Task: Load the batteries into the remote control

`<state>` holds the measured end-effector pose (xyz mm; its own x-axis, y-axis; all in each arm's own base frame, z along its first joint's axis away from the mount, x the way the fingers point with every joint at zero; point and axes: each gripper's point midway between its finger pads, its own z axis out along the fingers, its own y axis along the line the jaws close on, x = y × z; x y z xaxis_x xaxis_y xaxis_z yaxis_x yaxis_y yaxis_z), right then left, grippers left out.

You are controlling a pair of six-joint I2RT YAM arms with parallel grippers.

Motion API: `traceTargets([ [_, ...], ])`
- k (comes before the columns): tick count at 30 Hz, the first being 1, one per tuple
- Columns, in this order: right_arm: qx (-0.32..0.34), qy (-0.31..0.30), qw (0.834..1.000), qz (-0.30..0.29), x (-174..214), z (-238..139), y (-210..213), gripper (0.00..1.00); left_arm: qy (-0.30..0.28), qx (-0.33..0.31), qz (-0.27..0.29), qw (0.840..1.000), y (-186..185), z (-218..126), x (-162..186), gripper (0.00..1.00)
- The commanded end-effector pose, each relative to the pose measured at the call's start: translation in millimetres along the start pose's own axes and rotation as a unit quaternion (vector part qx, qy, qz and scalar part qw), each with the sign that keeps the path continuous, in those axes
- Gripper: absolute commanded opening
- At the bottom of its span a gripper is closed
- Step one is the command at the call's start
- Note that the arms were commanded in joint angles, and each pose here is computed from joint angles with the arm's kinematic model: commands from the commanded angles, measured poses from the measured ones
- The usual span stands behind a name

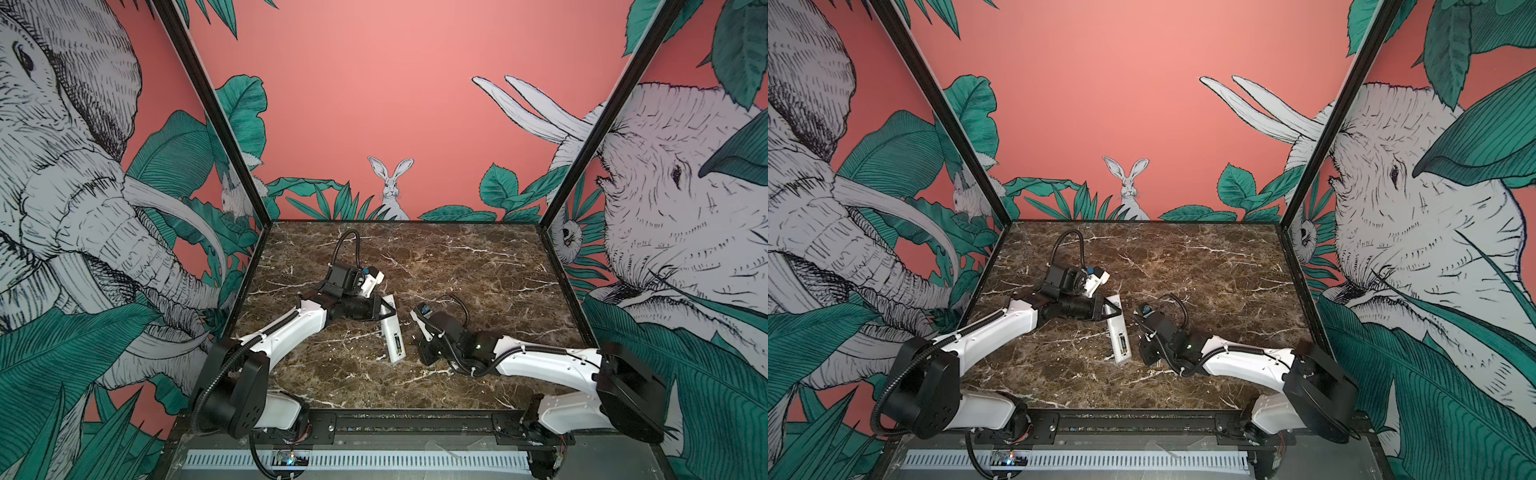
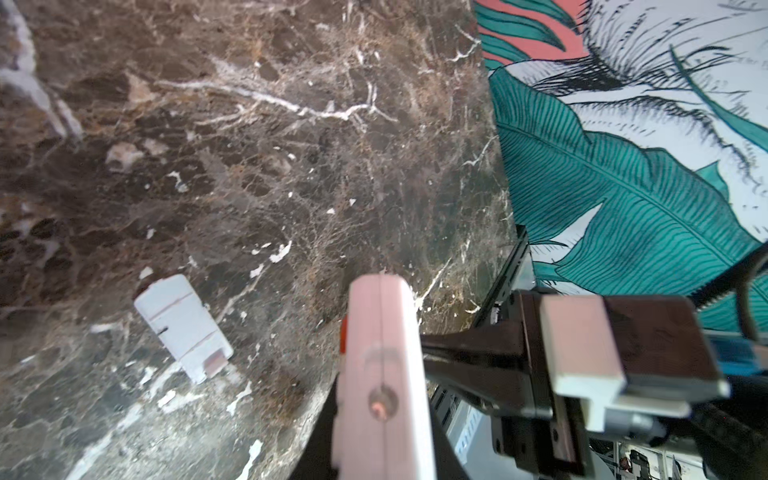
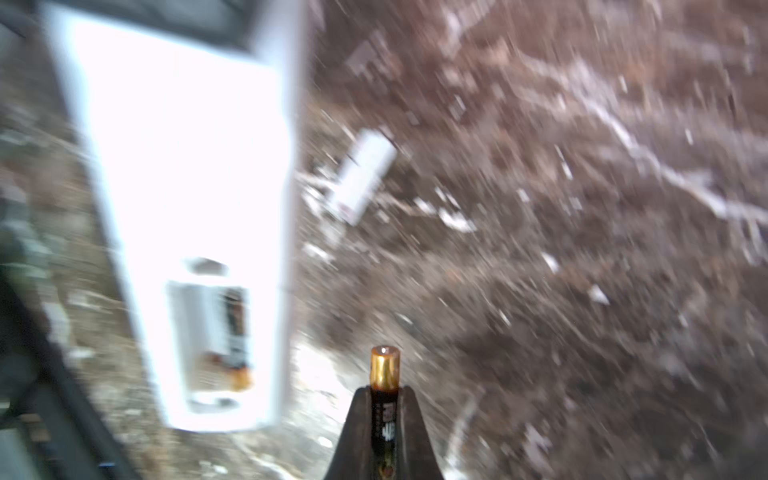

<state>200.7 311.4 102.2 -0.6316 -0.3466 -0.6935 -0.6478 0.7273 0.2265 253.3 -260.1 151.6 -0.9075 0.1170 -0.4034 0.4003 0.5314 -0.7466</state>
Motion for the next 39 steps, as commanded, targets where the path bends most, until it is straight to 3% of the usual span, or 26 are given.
traceTargets([
  [1,-0.065,-0.074,0.995,-0.014,-35,-8,29,0.06,-0.031,0.06,0.026,0.997,-25,-9,-13,0.0],
  [6,-0.097,-0.155,0.983,-0.007,-67,-25,45,0.07,-0.05,0.11,0.006,0.993,-34,-21,-22,0.0],
  [12,-0.103,-0.195,0.975,-0.016,-82,-25,49,0.07,-0.066,0.158,-0.004,0.985,-44,-36,-33,0.0],
  [25,-0.077,-0.213,0.973,-0.034,-78,-16,38,0.12,-0.079,0.205,-0.009,0.975,-56,-55,-42,0.0],
  [39,-0.067,-0.226,0.971,-0.04,-85,-22,35,0.16,-0.088,0.211,-0.017,0.973,-52,-57,-48,0.0],
])
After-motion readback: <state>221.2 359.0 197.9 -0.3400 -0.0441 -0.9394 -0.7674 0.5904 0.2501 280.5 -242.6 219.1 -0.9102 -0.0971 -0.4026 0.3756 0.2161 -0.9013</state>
